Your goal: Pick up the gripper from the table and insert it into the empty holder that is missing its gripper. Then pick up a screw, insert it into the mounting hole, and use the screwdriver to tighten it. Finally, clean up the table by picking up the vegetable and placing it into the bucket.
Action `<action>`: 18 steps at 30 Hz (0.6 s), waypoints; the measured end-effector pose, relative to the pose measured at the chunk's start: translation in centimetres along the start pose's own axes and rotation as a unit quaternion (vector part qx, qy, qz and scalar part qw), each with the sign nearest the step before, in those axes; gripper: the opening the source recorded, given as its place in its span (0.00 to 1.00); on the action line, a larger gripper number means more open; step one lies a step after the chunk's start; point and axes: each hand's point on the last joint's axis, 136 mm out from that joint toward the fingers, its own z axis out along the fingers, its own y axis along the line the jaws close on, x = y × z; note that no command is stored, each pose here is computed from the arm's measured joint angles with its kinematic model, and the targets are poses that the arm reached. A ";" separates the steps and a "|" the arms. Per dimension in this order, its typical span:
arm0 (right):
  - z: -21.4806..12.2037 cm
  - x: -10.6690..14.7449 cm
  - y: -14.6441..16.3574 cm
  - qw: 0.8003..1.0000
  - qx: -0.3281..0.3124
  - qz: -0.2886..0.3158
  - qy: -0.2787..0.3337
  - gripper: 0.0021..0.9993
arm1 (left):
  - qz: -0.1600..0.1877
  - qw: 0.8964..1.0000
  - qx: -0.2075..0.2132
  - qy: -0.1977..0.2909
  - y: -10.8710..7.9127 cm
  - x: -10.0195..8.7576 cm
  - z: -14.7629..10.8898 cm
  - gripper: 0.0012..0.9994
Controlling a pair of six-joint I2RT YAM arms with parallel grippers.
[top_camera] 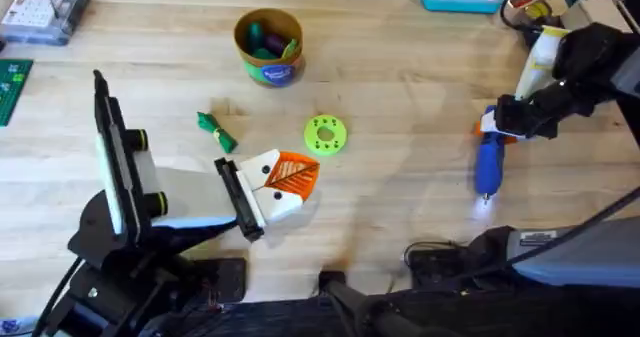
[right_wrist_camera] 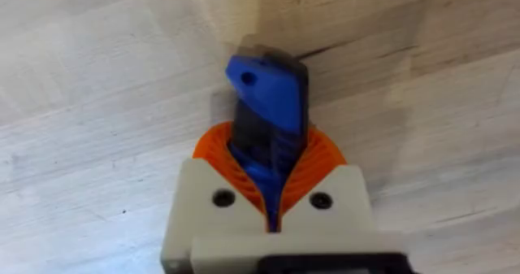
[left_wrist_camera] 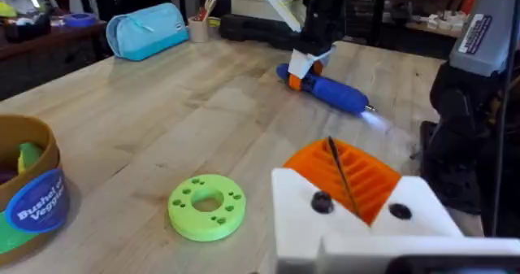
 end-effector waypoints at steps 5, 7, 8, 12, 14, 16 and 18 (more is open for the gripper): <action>-1.5 -0.3 0.0 1.000 0.002 0.000 -0.020 0.02 | 0.000 1.000 0.000 0.000 0.0 0.0 0.0 0.01; -2.8 -0.9 0.1 0.999 -0.001 0.001 -0.044 0.02 | 0.000 1.000 0.000 0.000 0.0 0.0 0.0 0.01; -3.7 -1.2 0.1 0.998 -0.003 0.001 -0.060 0.02 | 0.000 1.000 0.000 0.000 0.0 0.0 0.0 0.01; -7.2 -2.5 0.5 0.992 -0.011 -0.001 -0.126 0.02 | 0.000 1.000 0.000 0.000 0.0 0.0 0.0 0.01; -9.0 -2.8 0.8 0.988 -0.017 -0.003 -0.156 0.02 | 0.000 1.000 0.000 0.000 0.0 0.0 0.0 0.01; -10.5 -3.0 1.1 0.983 -0.026 -0.005 -0.181 0.02 | 0.000 1.000 0.000 0.000 0.0 0.0 0.0 0.01; -11.7 -3.1 1.7 0.978 -0.039 -0.009 -0.203 0.02 | 0.000 1.000 0.000 0.000 0.0 0.0 0.0 0.01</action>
